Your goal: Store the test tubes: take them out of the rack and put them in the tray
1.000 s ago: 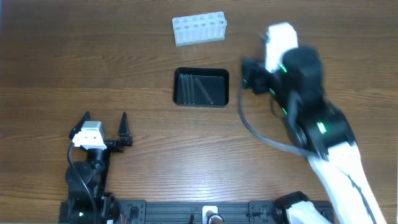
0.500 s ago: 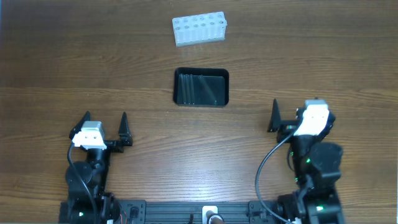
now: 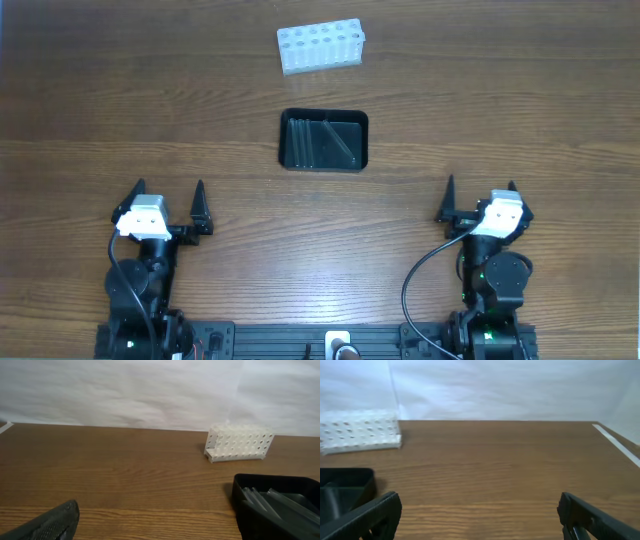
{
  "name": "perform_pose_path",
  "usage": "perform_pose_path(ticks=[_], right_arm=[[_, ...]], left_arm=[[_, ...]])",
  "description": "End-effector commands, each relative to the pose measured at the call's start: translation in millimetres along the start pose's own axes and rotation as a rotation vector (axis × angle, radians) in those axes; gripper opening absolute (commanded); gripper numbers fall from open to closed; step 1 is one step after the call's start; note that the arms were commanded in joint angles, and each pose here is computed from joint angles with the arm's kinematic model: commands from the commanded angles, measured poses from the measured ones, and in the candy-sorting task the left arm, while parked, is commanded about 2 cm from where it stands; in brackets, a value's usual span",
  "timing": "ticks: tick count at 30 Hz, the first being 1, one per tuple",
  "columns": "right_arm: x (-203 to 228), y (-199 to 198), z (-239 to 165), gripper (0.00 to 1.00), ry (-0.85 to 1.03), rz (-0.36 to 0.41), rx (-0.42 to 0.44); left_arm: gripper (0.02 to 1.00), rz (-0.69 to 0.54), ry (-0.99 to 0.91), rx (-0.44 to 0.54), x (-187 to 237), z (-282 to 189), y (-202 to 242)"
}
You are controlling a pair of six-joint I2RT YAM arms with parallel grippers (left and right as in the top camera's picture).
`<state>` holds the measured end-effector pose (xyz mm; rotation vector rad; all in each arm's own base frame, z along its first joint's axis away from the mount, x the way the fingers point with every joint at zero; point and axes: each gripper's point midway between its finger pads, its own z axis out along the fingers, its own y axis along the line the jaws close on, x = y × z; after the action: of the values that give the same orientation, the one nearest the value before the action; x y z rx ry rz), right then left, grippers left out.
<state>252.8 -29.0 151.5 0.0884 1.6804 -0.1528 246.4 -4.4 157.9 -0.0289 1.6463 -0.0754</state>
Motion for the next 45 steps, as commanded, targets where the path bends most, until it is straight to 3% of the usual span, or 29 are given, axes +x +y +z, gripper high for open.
perform_pose_path(ticks=[1, 45], right_arm=[[2.9, -6.8, -3.1, 0.991, 0.001, -0.005, 0.028], [-6.5, -2.3, -9.1, 0.991, -0.046, -0.001, 0.006]], left_arm=[[1.0, 0.007, 0.001, 0.005, 1.5, -0.1, -0.3], [1.0, 0.007, 0.001, 0.004, 1.5, -0.1, -0.2]])
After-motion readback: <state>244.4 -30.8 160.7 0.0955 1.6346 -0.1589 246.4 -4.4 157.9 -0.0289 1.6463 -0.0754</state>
